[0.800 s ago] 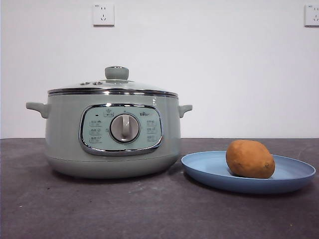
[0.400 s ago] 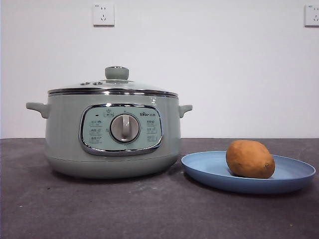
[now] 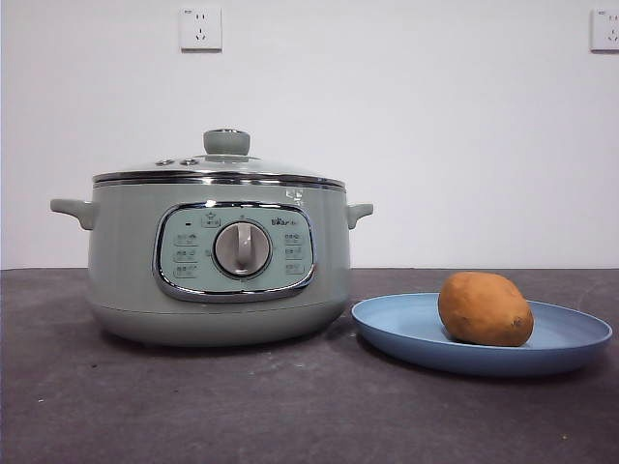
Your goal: Take the potato out from the steamer,put the potato on the plate,close the lid
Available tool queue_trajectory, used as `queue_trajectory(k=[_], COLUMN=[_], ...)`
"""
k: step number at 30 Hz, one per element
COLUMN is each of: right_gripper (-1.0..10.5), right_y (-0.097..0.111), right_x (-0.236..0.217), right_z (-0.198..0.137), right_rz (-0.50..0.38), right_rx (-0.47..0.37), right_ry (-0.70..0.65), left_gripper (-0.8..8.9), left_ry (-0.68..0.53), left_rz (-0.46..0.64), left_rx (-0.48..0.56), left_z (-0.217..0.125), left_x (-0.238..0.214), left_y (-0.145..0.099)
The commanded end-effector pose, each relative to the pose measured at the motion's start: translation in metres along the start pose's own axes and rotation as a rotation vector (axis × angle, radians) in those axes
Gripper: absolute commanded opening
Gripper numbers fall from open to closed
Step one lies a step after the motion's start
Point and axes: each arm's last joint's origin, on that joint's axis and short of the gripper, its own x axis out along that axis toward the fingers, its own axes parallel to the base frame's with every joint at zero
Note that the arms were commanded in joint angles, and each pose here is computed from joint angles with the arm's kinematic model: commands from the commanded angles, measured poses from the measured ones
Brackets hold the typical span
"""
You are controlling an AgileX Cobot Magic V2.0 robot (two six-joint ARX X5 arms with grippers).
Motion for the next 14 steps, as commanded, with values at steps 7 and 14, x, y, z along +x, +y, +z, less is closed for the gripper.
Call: queue_trajectory(k=[7,14], right_gripper=[0.0,0.0], right_y=[0.0004,0.0004], right_x=[0.0012,0.0012], right_z=[-0.0043,-0.0043], right_rz=[0.005,0.005], right_rx=[0.048,0.048], right_ry=[0.012,0.012], left_gripper=[-0.04,-0.04], left_ry=[0.011,0.011], left_rz=[0.001,0.001], left_rx=[-0.006,-0.006], left_z=[-0.0047,-0.0047], left_x=[0.0014,0.0014], left_y=[-0.0003,-0.0003])
